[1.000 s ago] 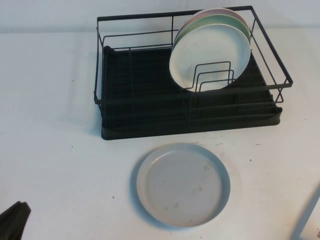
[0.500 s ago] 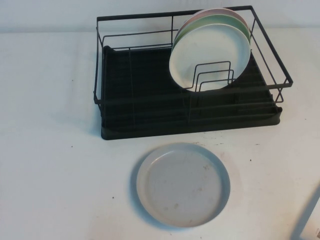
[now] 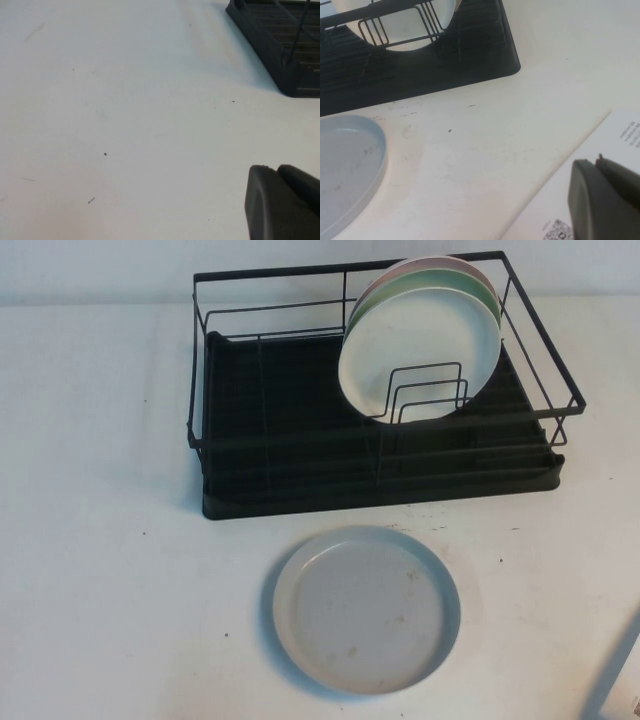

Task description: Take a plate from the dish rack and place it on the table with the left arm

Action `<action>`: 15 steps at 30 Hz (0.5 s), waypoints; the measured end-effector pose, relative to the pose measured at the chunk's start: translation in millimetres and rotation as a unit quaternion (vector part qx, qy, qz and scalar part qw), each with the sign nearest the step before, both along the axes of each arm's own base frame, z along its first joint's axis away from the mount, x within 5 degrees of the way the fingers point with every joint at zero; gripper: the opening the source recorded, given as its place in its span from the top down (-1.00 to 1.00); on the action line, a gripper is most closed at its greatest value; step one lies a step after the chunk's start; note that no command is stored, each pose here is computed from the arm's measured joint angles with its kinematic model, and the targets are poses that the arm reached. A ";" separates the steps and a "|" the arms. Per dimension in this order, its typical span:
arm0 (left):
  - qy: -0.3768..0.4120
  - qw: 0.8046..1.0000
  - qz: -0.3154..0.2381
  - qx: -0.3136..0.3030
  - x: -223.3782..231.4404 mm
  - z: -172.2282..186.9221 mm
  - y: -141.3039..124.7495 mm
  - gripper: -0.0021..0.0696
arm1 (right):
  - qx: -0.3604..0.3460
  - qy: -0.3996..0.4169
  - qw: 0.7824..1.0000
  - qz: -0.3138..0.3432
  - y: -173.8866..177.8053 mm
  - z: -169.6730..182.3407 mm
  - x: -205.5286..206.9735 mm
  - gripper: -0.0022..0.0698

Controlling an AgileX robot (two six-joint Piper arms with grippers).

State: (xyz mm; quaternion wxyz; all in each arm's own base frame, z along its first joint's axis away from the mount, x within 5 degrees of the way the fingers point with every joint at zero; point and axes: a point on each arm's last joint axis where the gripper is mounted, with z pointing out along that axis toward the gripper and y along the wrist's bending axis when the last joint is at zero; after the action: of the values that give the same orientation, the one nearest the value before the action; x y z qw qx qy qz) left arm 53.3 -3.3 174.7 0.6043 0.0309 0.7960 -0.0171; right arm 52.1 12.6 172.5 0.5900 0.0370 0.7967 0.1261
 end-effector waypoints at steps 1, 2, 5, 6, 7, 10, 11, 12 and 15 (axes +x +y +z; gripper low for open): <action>0.000 1.000 0.000 0.000 0.0 0.0 0.0 0.95 | 0.000 0.000 1.000 0.000 0.0 0.0 0.0 1.00; 0.000 1.000 0.000 0.000 0.0 0.0 0.0 0.95 | 0.000 0.000 1.000 0.000 0.0 0.0 0.0 1.00; 0.000 1.000 0.000 0.000 0.0 0.0 0.0 0.95 | 0.000 0.000 1.000 0.000 0.0 0.0 0.0 1.00; 0.000 1.000 0.000 0.000 0.0 0.0 0.0 0.95 | 0.000 0.000 1.000 0.000 0.0 0.0 0.0 1.00; 0.000 1.000 0.000 0.000 0.0 0.0 0.0 0.95 | 0.000 0.000 1.000 0.000 0.0 0.0 0.0 1.00; 0.000 1.000 0.000 0.000 0.0 0.0 0.0 0.95 | 0.000 0.000 1.000 0.000 0.0 0.0 0.0 1.00; 0.000 1.000 0.001 0.000 0.0 0.0 0.1 0.95 | 0.000 0.000 1.000 0.000 0.0 0.0 0.0 1.00; 0.000 1.000 0.002 0.000 0.0 0.0 0.2 0.95 | 0.000 0.000 1.000 0.000 0.0 0.0 0.0 1.00; 0.000 1.000 0.003 0.000 0.0 0.0 0.4 0.95 | 0.000 0.000 1.000 0.000 0.0 0.0 0.0 1.00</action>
State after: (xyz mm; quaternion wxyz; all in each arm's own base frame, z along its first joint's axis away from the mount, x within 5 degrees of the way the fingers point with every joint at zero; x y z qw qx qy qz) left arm 53.3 -3.0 174.7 0.6044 0.0282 0.7961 -0.0150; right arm 52.1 12.6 172.5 0.5900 0.0370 0.7967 0.1261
